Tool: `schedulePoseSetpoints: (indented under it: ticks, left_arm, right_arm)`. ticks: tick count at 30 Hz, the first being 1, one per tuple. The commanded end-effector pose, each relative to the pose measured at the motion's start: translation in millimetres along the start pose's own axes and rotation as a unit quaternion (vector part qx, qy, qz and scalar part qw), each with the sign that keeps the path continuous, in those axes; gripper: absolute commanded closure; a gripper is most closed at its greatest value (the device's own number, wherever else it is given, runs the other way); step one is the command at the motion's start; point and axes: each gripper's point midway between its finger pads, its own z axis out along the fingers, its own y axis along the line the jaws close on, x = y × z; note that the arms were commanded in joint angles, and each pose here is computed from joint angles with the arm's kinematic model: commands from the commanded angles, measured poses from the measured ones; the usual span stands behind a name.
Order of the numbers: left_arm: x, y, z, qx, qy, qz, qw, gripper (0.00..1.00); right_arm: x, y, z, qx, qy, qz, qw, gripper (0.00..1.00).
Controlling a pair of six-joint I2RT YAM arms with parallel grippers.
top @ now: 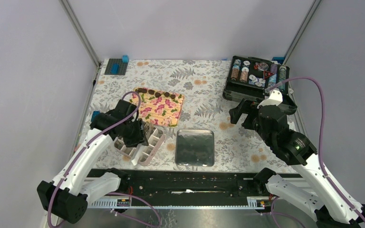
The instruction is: Pack the chocolate
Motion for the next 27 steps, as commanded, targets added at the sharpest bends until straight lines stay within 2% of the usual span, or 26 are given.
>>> schedulePoseSetpoints:
  ticks: [1, 5, 10, 12, 16, 19, 24, 27]
  left_arm:
    - [-18, -10, -13, 0.009, -0.037, 0.006, 0.999, 0.62]
    - [-18, -10, -13, 0.008, -0.037, 0.005, 0.999, 0.63]
    - [-28, -18, -29, 0.019, -0.064, 0.007, 0.998, 0.86]
    - [-37, -21, -39, 0.018, -0.079, 0.012, 0.997, 0.89]
    - [-61, -25, -56, 0.005, -0.123, 0.028, 0.992, 0.89]
    - [-96, -11, -48, -0.056, -0.175, 0.032, 0.982, 0.87]
    - [-143, -12, -33, -0.093, -0.188, 0.028, 0.977, 0.85]
    - [-166, -12, -23, -0.082, -0.187, 0.015, 0.979, 0.72]
  right_arm:
    - [-8, 6, 2, -0.009, -0.015, 0.007, 1.000, 0.00]
    - [-8, 6, 2, -0.011, -0.015, 0.008, 1.000, 0.00]
    - [-8, 7, 1, -0.013, -0.015, 0.010, 1.000, 0.00]
    - [-9, 7, 0, -0.014, -0.016, 0.010, 1.000, 0.00]
    - [-9, 6, -1, -0.014, -0.017, 0.011, 1.000, 0.00]
    - [-8, 6, -1, -0.015, -0.018, 0.013, 1.000, 0.00]
    - [-10, 5, -7, -0.017, -0.019, 0.013, 1.000, 0.00]
    - [-13, -2, -13, -0.007, -0.026, 0.012, 1.000, 0.00]
